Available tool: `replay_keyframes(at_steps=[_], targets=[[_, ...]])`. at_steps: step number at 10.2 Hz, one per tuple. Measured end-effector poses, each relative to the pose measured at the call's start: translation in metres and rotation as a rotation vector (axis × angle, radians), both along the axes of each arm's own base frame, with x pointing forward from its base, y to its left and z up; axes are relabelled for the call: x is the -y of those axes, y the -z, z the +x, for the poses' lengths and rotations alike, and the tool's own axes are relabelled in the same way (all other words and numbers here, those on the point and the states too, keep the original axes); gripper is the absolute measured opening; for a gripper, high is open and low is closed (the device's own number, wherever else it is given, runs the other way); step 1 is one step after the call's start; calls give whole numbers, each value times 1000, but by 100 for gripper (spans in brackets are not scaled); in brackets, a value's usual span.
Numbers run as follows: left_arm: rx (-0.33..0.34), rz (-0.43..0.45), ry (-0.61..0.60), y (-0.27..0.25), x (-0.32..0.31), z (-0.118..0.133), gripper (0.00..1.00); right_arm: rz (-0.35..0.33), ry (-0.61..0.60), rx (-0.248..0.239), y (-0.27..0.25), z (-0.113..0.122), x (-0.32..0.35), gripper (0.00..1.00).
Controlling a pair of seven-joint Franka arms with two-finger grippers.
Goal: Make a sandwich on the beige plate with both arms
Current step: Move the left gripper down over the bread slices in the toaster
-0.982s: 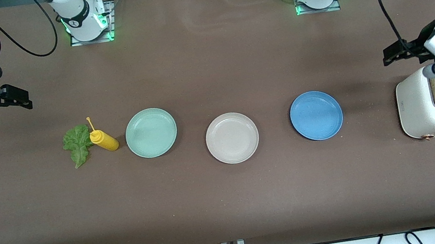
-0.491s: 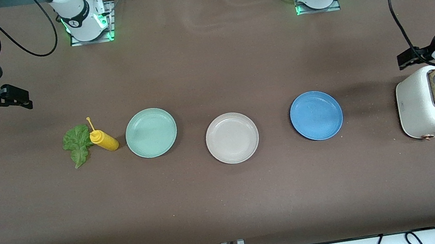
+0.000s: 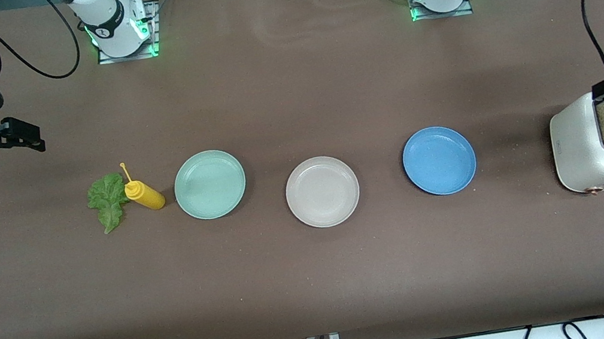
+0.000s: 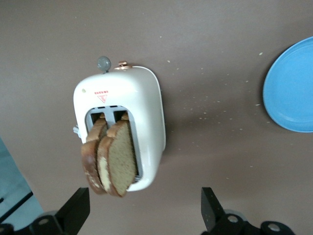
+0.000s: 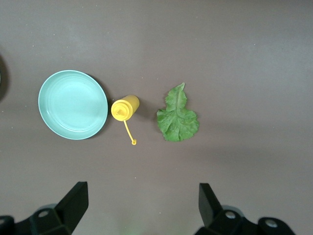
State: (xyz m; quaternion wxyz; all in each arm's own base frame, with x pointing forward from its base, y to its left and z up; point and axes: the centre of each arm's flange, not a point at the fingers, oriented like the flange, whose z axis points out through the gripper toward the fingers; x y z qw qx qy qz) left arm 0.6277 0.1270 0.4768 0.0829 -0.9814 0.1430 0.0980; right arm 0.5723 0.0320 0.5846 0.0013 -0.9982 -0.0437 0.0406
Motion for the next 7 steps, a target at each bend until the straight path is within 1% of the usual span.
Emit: replay_keyframes(at_steps=[2, 4, 7], targets=[[-11, -24, 56, 33, -29, 8, 100, 0, 0, 0, 0, 0, 0, 100], [-34, -59, 82, 63, -36, 9, 100, 0, -1, 0, 0, 0, 0, 100], [-61, -74, 103, 82, -41, 7, 100, 0, -3, 0, 0, 0, -2, 100]])
